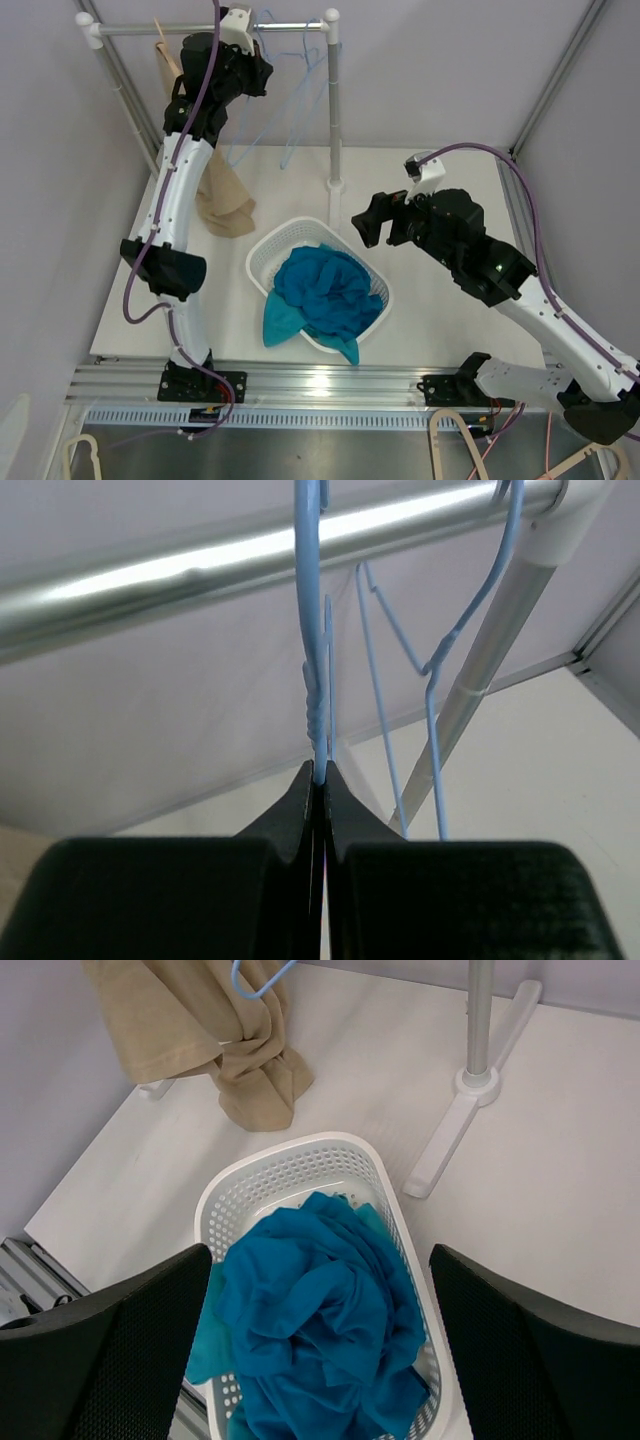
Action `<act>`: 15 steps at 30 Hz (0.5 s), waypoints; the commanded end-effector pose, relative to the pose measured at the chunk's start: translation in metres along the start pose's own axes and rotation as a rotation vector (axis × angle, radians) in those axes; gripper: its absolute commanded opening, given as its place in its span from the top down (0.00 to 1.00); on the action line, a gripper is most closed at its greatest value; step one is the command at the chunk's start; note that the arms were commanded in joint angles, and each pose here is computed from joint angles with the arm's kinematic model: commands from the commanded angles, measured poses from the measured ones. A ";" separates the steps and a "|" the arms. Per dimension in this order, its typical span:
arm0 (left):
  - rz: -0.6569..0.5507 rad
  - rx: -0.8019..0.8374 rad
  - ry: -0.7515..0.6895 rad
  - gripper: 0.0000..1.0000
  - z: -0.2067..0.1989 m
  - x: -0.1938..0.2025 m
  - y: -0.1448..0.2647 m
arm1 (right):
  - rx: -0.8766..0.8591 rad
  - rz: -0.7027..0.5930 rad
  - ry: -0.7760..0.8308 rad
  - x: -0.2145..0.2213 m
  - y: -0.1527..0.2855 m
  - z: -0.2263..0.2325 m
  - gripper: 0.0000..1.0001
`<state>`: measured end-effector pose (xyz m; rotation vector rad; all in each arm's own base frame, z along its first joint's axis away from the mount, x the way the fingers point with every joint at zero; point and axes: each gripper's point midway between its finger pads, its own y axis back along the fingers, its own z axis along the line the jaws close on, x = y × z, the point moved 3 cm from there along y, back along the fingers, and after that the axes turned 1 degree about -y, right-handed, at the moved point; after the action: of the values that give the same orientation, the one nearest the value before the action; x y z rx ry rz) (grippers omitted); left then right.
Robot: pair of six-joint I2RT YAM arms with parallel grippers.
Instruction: Remove the t-shirt from the hanger
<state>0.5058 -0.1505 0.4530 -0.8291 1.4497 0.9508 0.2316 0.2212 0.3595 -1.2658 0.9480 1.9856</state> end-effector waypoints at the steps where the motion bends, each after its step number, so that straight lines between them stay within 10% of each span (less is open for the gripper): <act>1: -0.160 0.079 -0.004 0.99 -0.007 -0.039 -0.007 | 0.000 -0.018 0.011 -0.002 0.008 -0.004 0.05; 15: -0.040 -0.032 0.098 0.99 0.011 0.008 -0.028 | -0.022 0.001 -0.017 0.016 0.003 -0.009 0.06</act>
<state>0.5453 -0.1653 0.4222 -0.8635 1.5179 0.9104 0.2303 0.2133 0.3302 -1.2416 1.0038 2.0137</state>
